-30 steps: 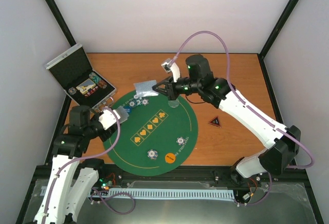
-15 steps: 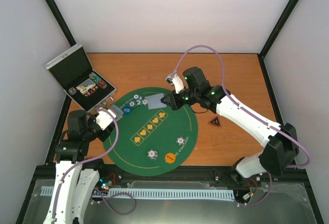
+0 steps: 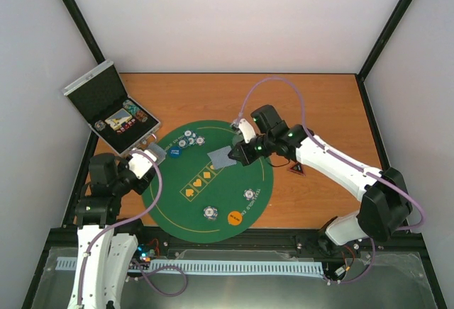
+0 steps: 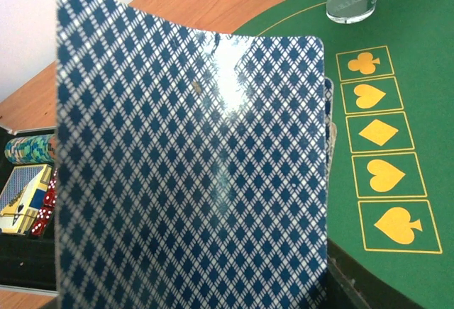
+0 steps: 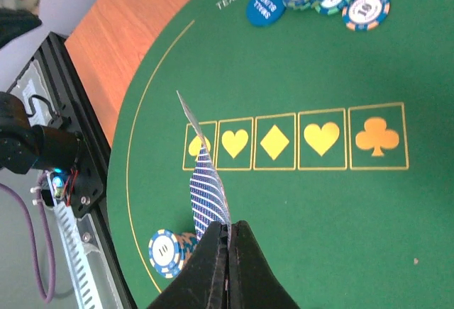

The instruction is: Distribute texas hold em gaming equipment

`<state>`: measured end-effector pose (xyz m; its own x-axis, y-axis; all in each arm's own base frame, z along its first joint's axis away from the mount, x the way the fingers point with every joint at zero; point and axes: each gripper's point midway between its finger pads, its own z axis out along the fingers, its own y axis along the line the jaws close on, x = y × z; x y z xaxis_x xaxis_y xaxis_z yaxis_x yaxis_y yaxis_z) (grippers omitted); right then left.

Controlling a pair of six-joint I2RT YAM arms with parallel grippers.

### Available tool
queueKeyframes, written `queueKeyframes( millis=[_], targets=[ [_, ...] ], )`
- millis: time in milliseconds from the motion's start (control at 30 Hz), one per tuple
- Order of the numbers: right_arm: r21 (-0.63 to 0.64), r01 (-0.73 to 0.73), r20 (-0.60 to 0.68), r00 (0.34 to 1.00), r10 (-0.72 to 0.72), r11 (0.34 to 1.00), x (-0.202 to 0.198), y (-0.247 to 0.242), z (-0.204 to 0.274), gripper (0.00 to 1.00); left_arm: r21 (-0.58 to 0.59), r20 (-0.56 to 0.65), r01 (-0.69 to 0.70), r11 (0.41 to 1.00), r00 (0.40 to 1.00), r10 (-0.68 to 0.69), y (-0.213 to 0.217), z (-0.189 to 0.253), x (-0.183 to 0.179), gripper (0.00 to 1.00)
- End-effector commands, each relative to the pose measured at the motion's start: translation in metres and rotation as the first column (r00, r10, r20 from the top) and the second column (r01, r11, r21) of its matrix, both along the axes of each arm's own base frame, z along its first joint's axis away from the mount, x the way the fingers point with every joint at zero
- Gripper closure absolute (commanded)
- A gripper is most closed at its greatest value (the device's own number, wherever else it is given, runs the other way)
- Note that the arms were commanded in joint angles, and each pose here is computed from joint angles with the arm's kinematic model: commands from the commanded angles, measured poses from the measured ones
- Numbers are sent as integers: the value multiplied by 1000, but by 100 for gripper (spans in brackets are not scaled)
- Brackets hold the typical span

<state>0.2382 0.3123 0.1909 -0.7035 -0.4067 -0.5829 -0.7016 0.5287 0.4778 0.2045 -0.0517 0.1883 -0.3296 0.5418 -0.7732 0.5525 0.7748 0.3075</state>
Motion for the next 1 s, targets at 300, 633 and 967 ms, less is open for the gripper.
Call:
queueKeyframes(
  millis=[300, 633, 967],
  targets=[
    [-46, -16, -107, 994, 11, 999, -19, -9, -27, 97, -10, 48, 9, 1000, 999, -8, -1, 11, 2, 52],
    [-45, -34, -117, 993, 28, 998, -21, 0, -31, 97, -10, 45, 6, 1000, 999, -6, -1, 10, 2, 52],
    [-41, -68, -138, 988, 61, 997, -23, 13, -35, 97, -11, 41, 6, 1000, 999, -5, -1, 10, 3, 52]
  ],
)
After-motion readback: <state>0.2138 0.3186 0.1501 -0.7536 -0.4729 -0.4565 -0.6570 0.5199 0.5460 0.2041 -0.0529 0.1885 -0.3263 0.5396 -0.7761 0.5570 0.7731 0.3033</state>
